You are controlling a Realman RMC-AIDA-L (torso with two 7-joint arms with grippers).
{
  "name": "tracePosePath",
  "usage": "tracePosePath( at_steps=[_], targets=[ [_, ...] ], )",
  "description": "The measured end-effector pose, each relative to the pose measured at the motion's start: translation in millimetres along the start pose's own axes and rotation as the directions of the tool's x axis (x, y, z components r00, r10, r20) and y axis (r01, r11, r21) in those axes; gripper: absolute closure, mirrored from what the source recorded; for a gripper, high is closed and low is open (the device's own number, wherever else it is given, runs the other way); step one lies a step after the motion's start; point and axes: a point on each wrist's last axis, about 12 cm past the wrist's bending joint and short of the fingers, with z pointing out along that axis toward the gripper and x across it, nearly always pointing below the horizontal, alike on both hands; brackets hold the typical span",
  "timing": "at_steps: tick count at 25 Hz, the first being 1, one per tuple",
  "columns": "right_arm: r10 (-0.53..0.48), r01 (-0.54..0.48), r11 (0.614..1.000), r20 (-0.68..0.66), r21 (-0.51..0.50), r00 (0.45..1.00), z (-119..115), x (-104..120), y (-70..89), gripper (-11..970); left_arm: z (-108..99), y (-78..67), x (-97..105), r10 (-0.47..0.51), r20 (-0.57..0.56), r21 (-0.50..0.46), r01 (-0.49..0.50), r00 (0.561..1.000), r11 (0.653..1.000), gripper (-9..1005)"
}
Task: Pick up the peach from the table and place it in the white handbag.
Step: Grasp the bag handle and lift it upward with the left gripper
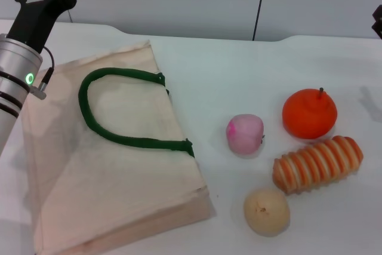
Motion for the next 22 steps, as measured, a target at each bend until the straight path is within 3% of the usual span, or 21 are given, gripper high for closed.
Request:
tracePosePath(
  at_steps=[14, 18, 22],
  targets=[
    [0.005, -0.005, 1.0, 0.016, -0.004, 1.0, -3.3, -0.7, -0.3, 62, 1.9, 2.2, 0.3, -0.01, -0.007, -0.02, 0.01, 1.0, 1.0, 304],
    [0.005, -0.005, 1.0, 0.011, -0.001, 1.0, -3.9, 0.0, -0.9, 63, 4.4, 8.4, -0.7, -0.065, -0.02, -0.051, 0.064, 0.998, 0.997, 301],
    [0.001, -0.001, 1.0, 0.007, 0.008, 1.0, -6.2, 0.6, -3.7, 63, 4.4, 7.5, 0.5, -0.061, -0.075, 0.008, 0.062, 0.995, 0.998, 298]
  ],
)
